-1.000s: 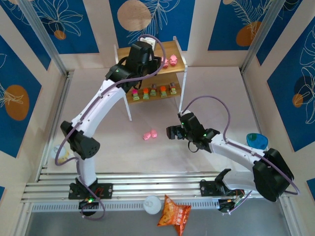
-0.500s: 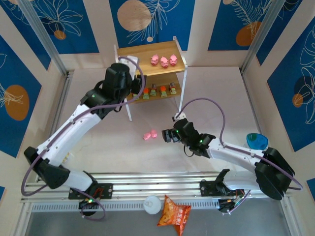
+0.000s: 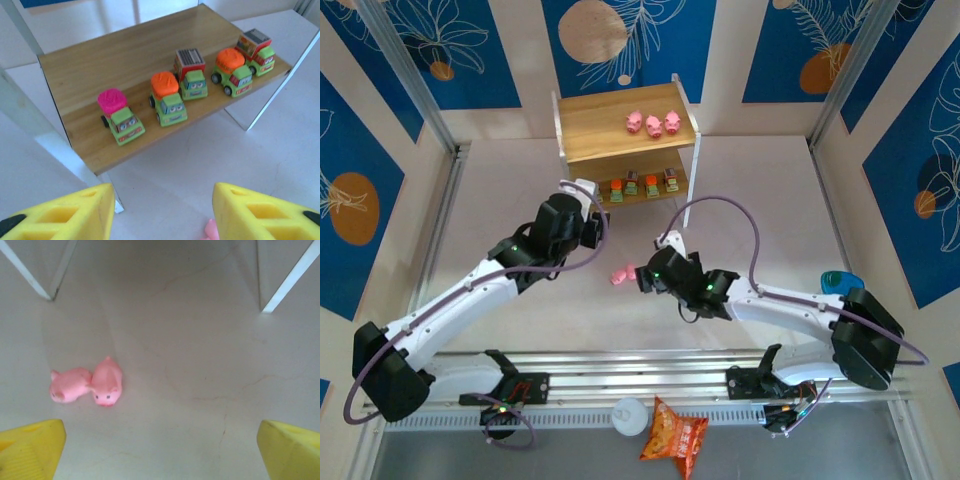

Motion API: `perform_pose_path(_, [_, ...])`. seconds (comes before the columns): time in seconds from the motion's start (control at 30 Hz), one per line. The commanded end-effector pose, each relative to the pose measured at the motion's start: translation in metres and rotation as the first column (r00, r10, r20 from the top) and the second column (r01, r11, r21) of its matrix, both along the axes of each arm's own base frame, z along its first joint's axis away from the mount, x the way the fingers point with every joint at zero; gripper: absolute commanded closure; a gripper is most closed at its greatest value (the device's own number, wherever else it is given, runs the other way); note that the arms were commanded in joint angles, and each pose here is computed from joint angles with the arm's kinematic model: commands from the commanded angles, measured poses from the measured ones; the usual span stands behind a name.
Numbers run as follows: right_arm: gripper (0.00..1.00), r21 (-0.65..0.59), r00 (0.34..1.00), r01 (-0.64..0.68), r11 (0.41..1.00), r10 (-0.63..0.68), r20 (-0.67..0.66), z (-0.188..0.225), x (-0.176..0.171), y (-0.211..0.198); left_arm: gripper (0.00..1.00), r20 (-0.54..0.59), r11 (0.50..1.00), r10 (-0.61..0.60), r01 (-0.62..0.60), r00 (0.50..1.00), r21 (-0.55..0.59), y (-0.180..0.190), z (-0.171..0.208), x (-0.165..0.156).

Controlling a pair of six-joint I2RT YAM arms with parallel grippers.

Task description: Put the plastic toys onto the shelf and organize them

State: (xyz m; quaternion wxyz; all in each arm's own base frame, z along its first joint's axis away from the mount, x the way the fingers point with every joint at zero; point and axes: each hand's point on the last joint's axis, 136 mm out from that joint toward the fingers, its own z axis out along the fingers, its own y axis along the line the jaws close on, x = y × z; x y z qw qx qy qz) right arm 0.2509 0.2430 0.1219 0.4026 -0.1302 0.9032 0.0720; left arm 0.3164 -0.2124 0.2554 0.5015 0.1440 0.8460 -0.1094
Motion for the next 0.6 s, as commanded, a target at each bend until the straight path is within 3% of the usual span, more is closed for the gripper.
perform_pose_path(0.0, [0.02,-0.03,1.0,0.029,0.999,-0.029,-0.01,0.0,-0.003,0.005,0.45,0.021,0.998,0.005,-0.004,1.0,-0.059,-0.003,-0.009,-0.003])
perform_pose_path(0.4, [0.03,-0.022,0.987,-0.037,0.999,0.033,-0.157,-0.03,-0.008,0.041,0.44,-0.032,1.0,-0.006,0.006,0.999,-0.017,0.006,-0.094,-0.021])
perform_pose_path(0.57, [0.03,-0.056,0.983,-0.01,0.998,0.0,-0.186,-0.037,-0.003,0.036,0.42,-0.088,0.996,-0.09,0.091,0.992,0.012,-0.005,-0.119,-0.029])
